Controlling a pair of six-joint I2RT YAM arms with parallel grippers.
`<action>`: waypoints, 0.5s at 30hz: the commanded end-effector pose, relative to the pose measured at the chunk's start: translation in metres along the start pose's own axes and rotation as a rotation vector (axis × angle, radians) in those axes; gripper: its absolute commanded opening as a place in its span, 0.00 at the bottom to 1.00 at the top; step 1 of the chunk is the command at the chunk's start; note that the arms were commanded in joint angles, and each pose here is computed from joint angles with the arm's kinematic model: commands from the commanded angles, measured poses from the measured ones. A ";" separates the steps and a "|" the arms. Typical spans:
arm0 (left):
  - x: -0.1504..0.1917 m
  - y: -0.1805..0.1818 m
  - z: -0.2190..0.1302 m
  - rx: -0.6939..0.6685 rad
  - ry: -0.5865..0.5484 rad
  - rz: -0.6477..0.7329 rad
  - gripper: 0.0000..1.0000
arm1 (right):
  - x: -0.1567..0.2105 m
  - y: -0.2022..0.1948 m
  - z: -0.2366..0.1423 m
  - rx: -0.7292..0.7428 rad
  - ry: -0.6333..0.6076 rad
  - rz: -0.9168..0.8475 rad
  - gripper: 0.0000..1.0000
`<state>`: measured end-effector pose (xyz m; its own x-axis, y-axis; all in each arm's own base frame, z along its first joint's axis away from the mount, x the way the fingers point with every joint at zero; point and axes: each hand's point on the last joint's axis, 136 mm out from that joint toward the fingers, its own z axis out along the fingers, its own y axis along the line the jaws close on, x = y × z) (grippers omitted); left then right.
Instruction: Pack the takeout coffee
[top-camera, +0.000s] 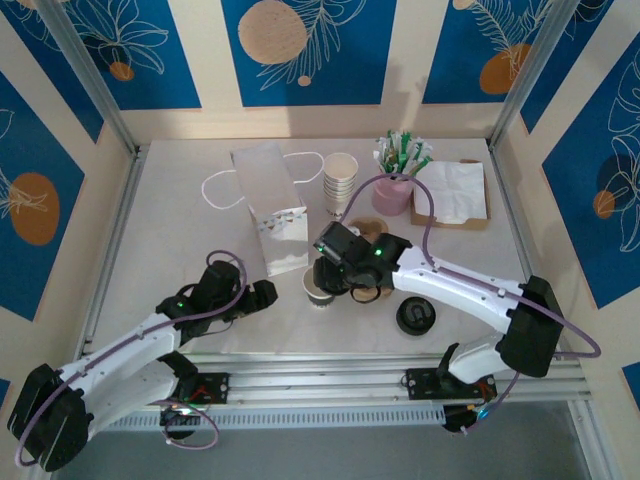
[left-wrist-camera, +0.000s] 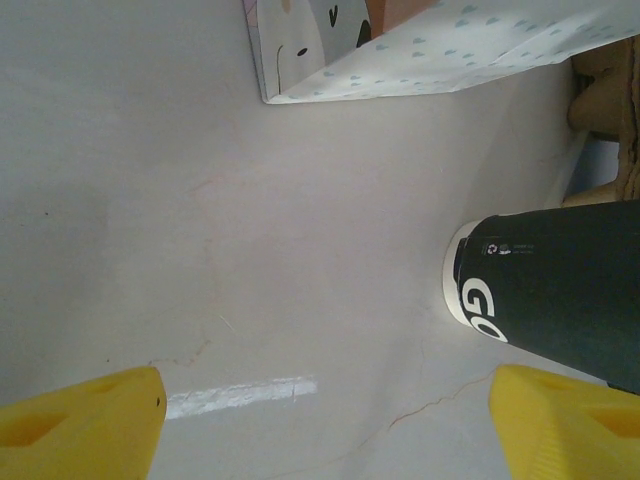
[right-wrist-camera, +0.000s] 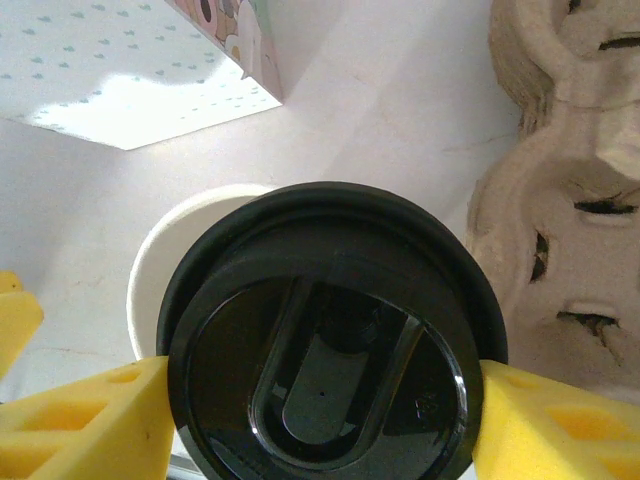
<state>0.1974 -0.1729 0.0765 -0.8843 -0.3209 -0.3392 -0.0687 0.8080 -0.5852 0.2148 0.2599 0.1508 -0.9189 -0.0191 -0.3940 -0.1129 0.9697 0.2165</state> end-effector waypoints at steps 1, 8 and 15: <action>0.005 -0.002 -0.001 0.015 0.010 0.001 0.84 | -0.002 0.003 0.002 0.024 0.006 -0.024 0.71; 0.004 -0.005 0.000 0.032 0.003 0.000 0.84 | -0.002 0.013 0.006 0.021 0.023 -0.027 0.71; 0.007 -0.006 0.004 0.046 0.017 0.005 0.83 | 0.001 0.012 0.010 0.048 0.048 -0.036 0.72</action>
<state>0.1968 -0.1752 0.0762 -0.8848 -0.3178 -0.3408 -0.0581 0.8009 -0.5960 0.2184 0.2724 0.1436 -0.9279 -0.0465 -0.3700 -0.1200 0.9767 0.1781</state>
